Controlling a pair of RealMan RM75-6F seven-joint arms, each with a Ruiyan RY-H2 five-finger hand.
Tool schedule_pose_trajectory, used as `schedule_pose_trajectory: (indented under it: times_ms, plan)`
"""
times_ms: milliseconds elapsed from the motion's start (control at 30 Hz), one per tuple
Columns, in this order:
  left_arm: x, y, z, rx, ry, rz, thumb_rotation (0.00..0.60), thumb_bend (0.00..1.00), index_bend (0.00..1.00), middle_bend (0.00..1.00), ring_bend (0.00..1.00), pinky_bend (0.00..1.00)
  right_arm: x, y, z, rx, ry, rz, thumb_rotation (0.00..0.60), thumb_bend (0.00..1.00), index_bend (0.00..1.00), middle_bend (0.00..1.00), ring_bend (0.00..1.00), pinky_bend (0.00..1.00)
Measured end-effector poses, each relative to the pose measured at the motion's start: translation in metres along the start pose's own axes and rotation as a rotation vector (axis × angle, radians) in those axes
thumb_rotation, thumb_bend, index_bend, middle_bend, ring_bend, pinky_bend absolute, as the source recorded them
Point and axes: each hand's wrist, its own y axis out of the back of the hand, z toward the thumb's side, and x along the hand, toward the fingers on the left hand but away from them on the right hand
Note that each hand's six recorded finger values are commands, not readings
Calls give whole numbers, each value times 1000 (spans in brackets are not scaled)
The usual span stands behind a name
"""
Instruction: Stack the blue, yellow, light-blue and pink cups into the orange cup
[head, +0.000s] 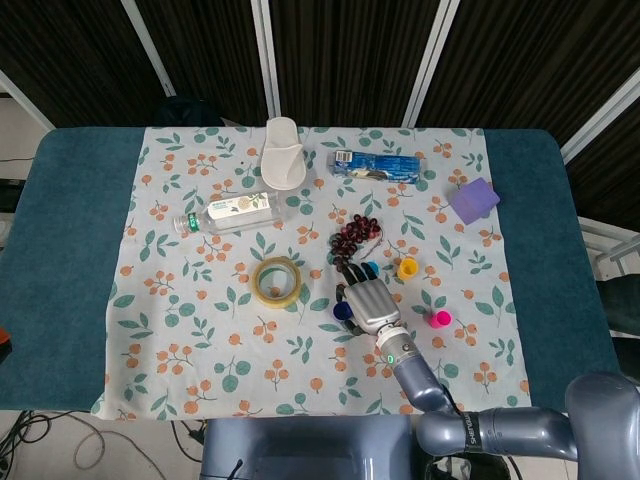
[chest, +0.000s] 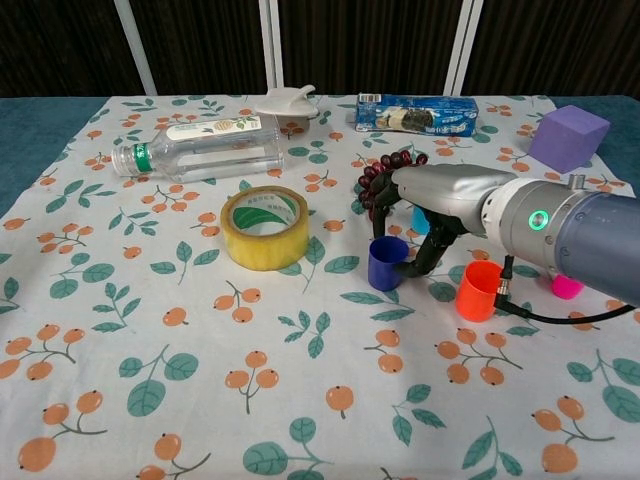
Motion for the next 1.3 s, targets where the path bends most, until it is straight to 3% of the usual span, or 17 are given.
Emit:
schedule_pose_trajectory:
  times_ms: [367, 733, 1033, 1300]
  plan:
    - [0, 0, 0, -2, 1, -1, 600, 814, 67, 0, 0, 62, 19, 28, 2, 8, 28, -34, 600, 401, 496, 0, 0, 0]
    - [0, 1, 1, -1, -1, 4, 600, 813, 67, 0, 0, 61, 73, 64, -22, 44, 15, -15, 600, 400, 496, 0, 0, 0]
    - [0, 0, 2, 3, -3, 3, 600, 813, 67, 0, 0, 61, 105, 53, -50, 72, -17, 23, 600, 400, 496, 0, 0, 0]
    - [-1, 0, 2, 7, -2, 7, 600, 814, 67, 0, 0, 62, 99, 40, -57, 54, -18, 23, 600, 401, 496, 0, 0, 0]
